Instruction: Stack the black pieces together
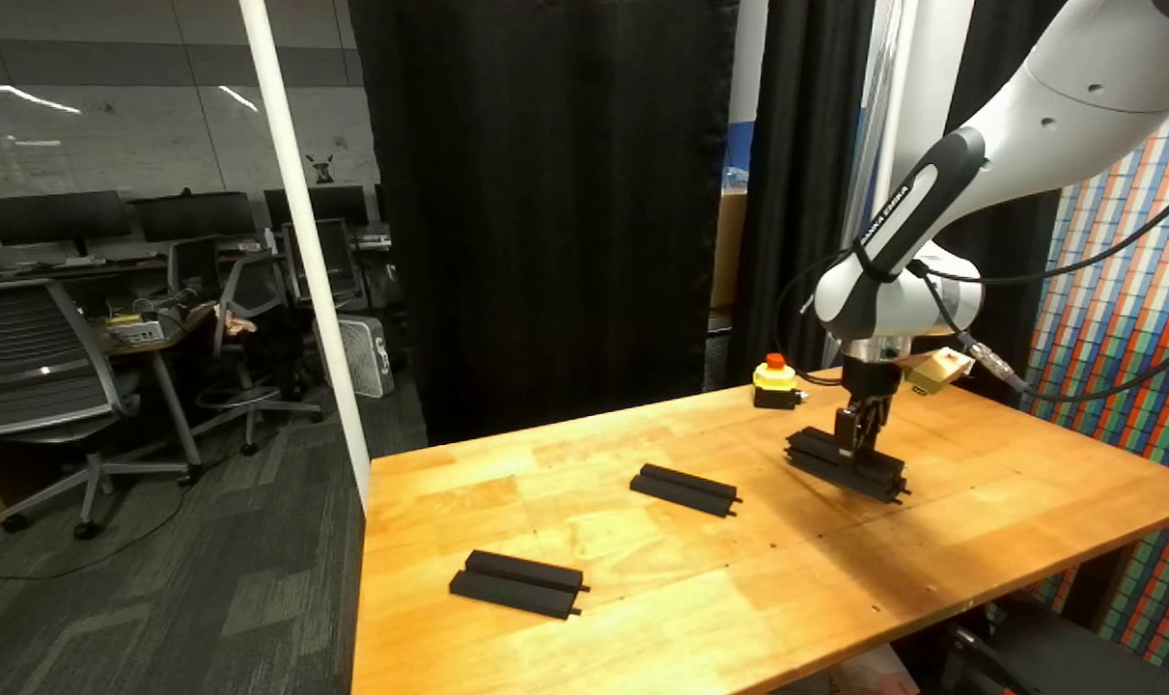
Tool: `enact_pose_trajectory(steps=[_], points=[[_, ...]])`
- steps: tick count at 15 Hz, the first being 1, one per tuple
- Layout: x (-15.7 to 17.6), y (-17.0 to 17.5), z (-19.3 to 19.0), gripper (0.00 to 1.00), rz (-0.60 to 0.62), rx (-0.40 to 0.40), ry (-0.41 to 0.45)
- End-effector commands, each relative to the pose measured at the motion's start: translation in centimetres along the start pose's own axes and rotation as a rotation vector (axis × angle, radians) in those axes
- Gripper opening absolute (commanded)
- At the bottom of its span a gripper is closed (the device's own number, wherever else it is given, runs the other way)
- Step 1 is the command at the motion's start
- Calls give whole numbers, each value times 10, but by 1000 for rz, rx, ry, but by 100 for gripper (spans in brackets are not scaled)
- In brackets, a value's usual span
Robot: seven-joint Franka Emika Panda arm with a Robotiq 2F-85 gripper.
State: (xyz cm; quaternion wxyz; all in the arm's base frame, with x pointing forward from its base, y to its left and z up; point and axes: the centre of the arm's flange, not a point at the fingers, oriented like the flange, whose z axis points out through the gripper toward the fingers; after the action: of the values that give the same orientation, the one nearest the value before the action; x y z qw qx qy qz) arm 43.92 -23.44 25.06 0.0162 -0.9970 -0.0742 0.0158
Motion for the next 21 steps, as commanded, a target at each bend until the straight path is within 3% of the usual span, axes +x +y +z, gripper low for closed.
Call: enact_pose_trajectory(steps=[1, 7, 12, 21], points=[[4, 7, -5, 99, 9, 13, 6], [8, 1, -11, 100, 13, -3, -4], [25, -23, -49, 100, 12, -113, -12], [111, -128, -67, 100, -181, -149, -29]])
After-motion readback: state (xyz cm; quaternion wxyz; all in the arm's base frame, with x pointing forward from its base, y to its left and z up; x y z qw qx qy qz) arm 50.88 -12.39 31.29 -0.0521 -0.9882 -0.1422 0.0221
